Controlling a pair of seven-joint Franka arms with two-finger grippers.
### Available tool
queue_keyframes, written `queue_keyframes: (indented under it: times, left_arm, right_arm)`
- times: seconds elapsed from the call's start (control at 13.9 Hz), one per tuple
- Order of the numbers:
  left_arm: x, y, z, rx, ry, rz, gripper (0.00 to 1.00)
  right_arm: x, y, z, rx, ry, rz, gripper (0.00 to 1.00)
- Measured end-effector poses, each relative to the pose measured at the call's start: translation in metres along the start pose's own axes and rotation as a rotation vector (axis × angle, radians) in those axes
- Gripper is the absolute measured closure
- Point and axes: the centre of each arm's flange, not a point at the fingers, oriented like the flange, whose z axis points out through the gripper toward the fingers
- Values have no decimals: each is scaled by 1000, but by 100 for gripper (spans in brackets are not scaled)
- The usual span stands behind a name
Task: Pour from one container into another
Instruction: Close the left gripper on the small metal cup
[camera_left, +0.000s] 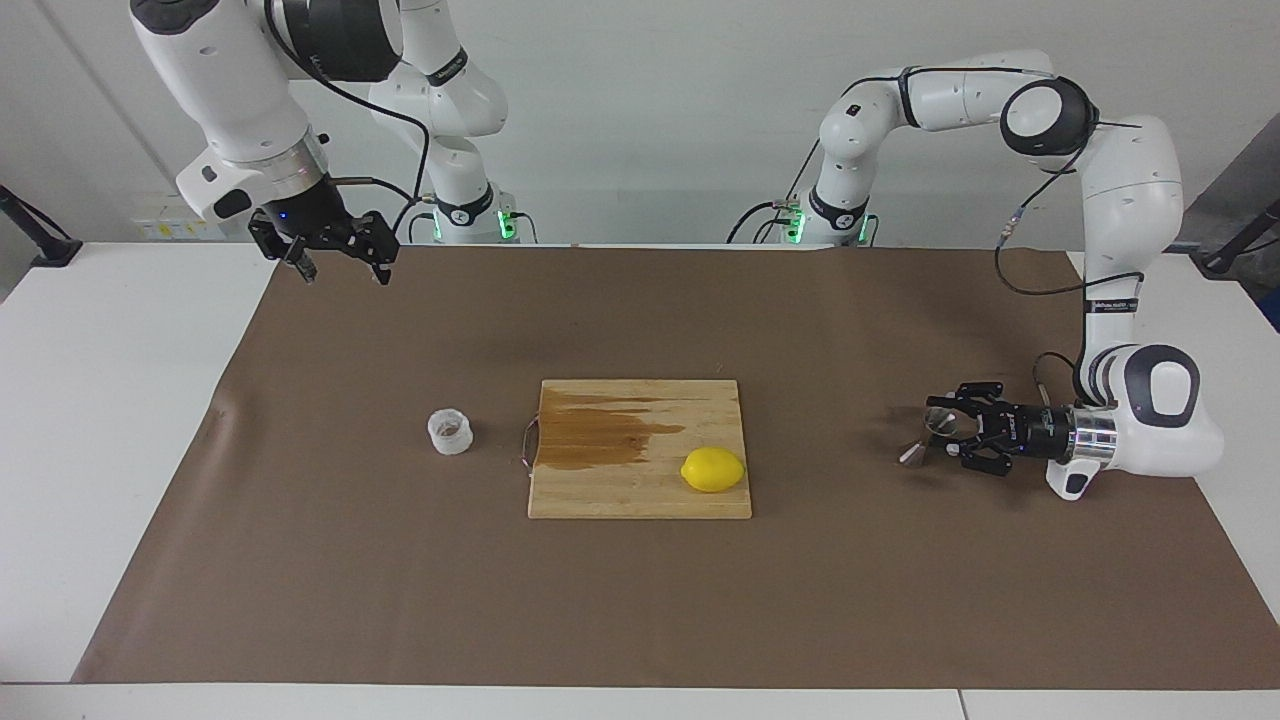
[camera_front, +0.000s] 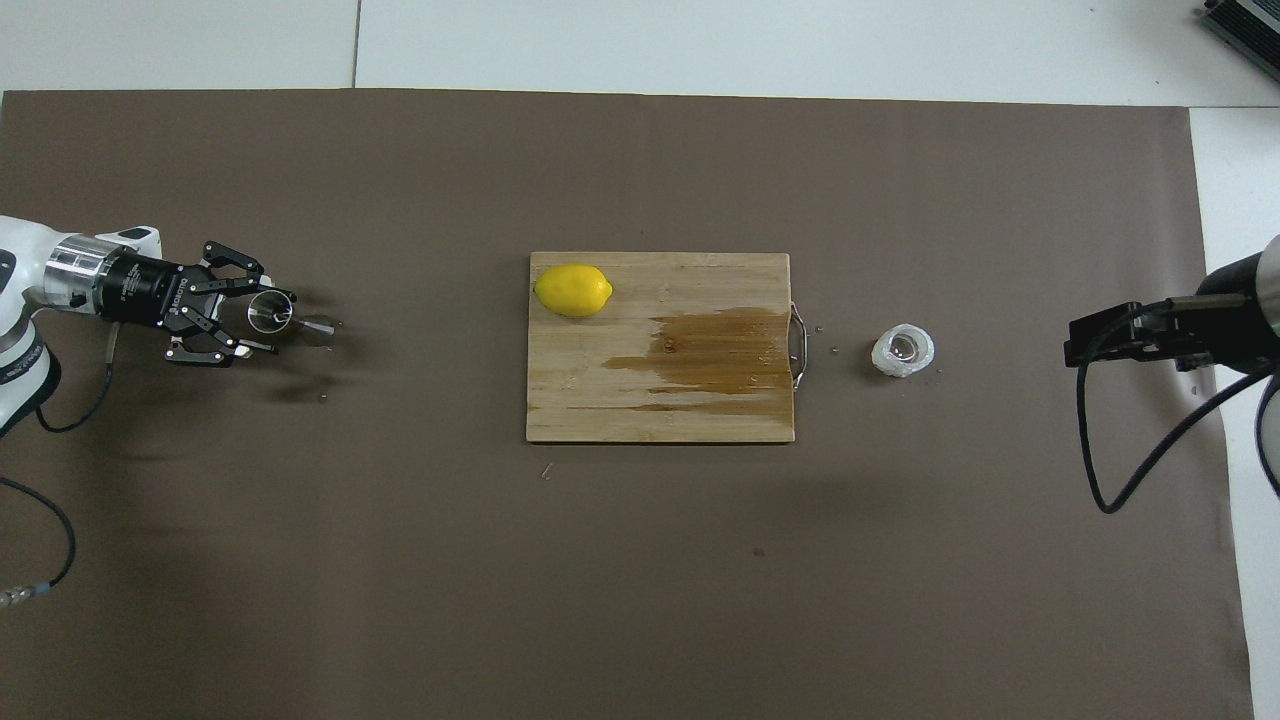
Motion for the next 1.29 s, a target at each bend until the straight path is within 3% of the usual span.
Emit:
queue_keyframes:
  times: [0.29,0.43,0.57,1.29]
  left_arm:
    - [0,0,0,0,0,0,39]
    - [0,0,0,0,-1,0,56]
    - [0,0,0,1,-1,-1,61]
    - [0,0,1,-2,-7,-2,74]
  right_arm:
    - [0,0,0,0,0,0,0]
    - [0,0,0,0,0,0,0]
    - [0,0,0,0,0,0,0]
    - [0,0,0,0,0,0,0]
